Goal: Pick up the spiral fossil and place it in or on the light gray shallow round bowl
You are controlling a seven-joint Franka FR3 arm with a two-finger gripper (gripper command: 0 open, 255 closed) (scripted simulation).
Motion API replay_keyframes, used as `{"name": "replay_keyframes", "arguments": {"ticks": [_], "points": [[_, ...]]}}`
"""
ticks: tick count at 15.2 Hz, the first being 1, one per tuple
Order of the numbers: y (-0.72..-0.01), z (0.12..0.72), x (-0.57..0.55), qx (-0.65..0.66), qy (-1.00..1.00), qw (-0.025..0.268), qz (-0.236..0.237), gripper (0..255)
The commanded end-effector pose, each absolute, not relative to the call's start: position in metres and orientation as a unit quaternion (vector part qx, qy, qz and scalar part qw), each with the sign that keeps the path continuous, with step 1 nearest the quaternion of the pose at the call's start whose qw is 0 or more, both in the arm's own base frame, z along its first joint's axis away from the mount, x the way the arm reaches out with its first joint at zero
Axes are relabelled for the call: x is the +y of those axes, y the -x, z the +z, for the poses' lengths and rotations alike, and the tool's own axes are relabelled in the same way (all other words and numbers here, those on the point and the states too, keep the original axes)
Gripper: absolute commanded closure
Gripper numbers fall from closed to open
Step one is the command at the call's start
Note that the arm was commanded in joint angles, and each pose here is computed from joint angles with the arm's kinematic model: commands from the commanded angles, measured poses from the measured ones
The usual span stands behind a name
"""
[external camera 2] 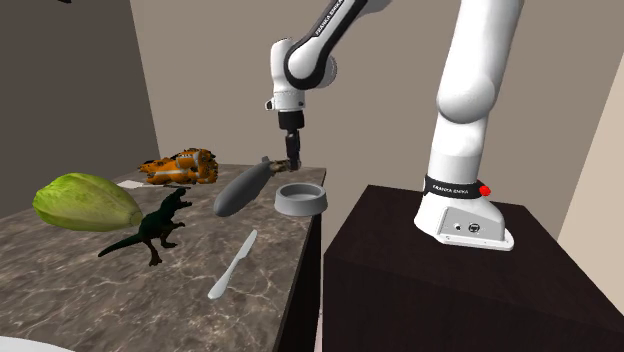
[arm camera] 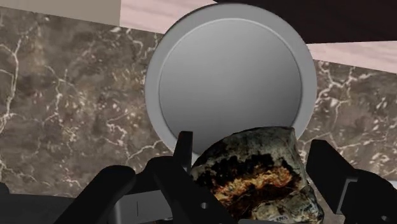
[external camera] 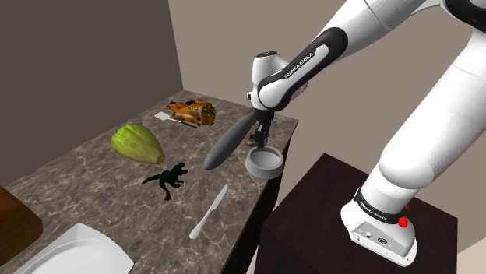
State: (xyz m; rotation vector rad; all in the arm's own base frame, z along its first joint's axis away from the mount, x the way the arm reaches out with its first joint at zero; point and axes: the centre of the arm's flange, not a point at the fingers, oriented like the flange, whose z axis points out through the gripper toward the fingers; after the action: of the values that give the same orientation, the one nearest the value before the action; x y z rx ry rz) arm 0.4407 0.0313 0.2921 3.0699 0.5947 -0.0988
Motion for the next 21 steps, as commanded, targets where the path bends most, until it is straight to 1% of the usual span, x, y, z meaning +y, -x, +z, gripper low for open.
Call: {"name": "replay_keyframes", "arguments": {"ticks": [1,3,17,21], "points": [[-0.419,0.293,0.015,0.191,-0.981,0.006,-0.031,255],[-0.404,0.293,0.005,0.191,-0.981,0.006,-0.031,255],[-0.404,0.218,0.005,0.191,-0.981,0.006,-0.031,255],[-0.404,0.218,0.005,0.191,-0.981,0.006,-0.031,255]]}}
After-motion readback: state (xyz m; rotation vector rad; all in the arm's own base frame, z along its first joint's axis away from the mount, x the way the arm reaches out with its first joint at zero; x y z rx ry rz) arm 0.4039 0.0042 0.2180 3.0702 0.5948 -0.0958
